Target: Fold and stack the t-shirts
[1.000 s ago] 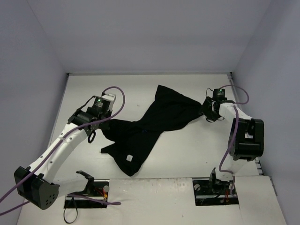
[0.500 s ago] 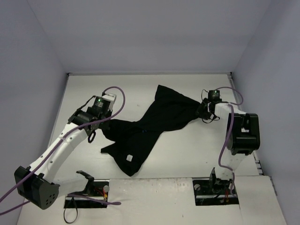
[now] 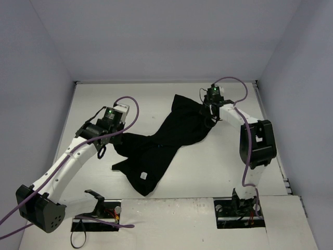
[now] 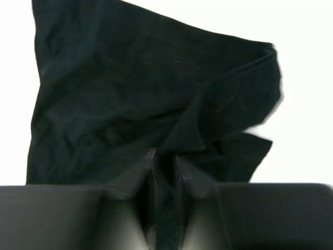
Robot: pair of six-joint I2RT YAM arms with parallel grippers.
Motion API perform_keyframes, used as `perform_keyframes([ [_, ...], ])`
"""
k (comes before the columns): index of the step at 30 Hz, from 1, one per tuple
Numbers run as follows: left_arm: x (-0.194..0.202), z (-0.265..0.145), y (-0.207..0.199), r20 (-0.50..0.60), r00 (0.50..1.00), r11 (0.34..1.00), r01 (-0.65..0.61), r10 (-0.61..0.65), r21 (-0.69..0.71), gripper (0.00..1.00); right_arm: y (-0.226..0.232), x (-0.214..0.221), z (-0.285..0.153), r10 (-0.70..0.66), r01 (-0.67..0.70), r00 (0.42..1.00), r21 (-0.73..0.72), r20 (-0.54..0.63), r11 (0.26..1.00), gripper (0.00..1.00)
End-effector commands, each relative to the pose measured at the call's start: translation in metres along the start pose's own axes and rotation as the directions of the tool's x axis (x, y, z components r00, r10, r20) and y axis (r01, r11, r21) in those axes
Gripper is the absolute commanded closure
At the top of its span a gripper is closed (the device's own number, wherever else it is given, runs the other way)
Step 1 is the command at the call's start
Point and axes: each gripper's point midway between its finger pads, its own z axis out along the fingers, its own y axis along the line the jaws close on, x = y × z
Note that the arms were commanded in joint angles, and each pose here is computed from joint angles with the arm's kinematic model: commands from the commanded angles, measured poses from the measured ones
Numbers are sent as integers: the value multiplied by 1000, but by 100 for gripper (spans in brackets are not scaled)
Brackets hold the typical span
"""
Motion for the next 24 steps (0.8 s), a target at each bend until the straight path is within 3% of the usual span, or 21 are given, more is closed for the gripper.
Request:
perform_keyframes([
  [1, -10, -4, 0, 50, 998, 1000, 30, -31, 5, 100, 0, 7, 19, -75, 78, 996, 60, -53, 995, 68],
  [5, -11, -3, -1, 44, 998, 999, 34, -34, 9, 100, -3, 26, 27, -162, 173, 977, 73, -136, 982, 60],
  [11, -21, -8, 1, 72, 997, 999, 41, -41, 2, 100, 6, -38, -38, -167, 165, 985, 32, 43, 986, 51],
  [15, -25, -10, 1, 80, 996, 999, 40, -40, 4, 100, -10, -61, -67, -126, 125, 987, 15, 102, 992, 46],
  [20, -27, -7, -2, 73, 997, 999, 39, -40, 12, 100, -65, -35, -53, -31, 30, 999, 55, 8, 998, 48],
  [24, -28, -6, -3, 71, 997, 999, 40, -41, 17, 100, -87, -15, -38, -43, 48, 998, 100, -52, 994, 53],
])
